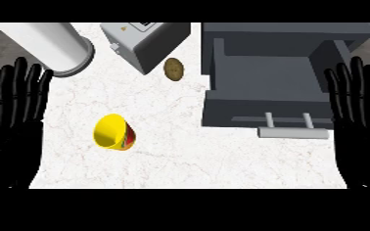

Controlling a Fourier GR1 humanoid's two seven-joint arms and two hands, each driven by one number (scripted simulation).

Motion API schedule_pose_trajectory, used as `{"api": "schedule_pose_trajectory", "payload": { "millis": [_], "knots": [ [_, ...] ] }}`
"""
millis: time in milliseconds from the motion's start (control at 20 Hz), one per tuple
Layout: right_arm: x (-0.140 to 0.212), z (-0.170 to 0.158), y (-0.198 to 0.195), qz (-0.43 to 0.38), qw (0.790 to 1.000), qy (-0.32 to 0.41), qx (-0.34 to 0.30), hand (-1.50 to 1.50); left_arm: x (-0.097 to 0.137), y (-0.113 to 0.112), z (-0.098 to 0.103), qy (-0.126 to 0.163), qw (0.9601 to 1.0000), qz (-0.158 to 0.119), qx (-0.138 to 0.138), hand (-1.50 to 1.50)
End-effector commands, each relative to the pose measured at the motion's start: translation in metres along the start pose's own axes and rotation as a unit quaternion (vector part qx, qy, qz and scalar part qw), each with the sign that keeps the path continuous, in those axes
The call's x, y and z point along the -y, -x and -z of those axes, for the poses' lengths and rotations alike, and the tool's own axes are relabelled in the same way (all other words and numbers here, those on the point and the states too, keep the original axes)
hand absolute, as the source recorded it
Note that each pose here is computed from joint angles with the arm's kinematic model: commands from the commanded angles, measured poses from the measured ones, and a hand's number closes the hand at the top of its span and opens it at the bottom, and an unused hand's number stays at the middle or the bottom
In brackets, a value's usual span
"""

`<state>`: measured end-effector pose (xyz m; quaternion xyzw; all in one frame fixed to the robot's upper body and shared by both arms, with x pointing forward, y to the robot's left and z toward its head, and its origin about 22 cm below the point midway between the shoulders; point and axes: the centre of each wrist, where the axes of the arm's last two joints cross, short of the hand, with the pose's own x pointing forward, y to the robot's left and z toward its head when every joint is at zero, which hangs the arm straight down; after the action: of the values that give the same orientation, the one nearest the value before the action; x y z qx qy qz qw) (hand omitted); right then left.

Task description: Pick up the cup, place it into the drawer and close the drawer

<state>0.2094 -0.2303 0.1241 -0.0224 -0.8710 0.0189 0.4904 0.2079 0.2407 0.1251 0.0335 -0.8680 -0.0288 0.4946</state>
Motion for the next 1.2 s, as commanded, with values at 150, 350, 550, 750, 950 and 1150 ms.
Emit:
{"api": "schedule_pose_trajectory", "payload": {
  "millis": [150, 350, 550, 750, 950, 1150],
  "knots": [
    [-0.013, 0.004, 0.012, 0.011, 1.000, -0.024, -0.011, -1.50, -0.010, -0.001, 0.002, 0.116, 0.9908, -0.067, 0.018, -1.50],
    [-0.012, -0.007, 0.004, 0.057, 0.994, -0.075, -0.058, -1.50, 0.012, 0.017, -0.011, 0.163, 0.9673, -0.189, -0.047, -1.50],
    [-0.001, 0.013, -0.006, 0.056, 0.994, -0.070, -0.061, -1.50, -0.018, 0.020, -0.018, 0.160, 0.9659, -0.196, -0.054, -1.50],
    [-0.015, 0.013, -0.015, 0.056, 0.995, -0.066, -0.055, -1.50, 0.001, 0.022, 0.003, 0.167, 0.9645, -0.196, -0.060, -1.50],
    [-0.007, 0.017, 0.019, 0.056, 0.995, -0.066, -0.045, -1.50, -0.021, 0.023, -0.002, 0.167, 0.9638, -0.200, -0.058, -1.50],
    [-0.015, 0.024, 0.010, 0.054, 0.995, -0.070, -0.048, -1.50, -0.023, 0.022, 0.009, 0.156, 0.9663, -0.192, -0.071, -1.50]
  ]
}}
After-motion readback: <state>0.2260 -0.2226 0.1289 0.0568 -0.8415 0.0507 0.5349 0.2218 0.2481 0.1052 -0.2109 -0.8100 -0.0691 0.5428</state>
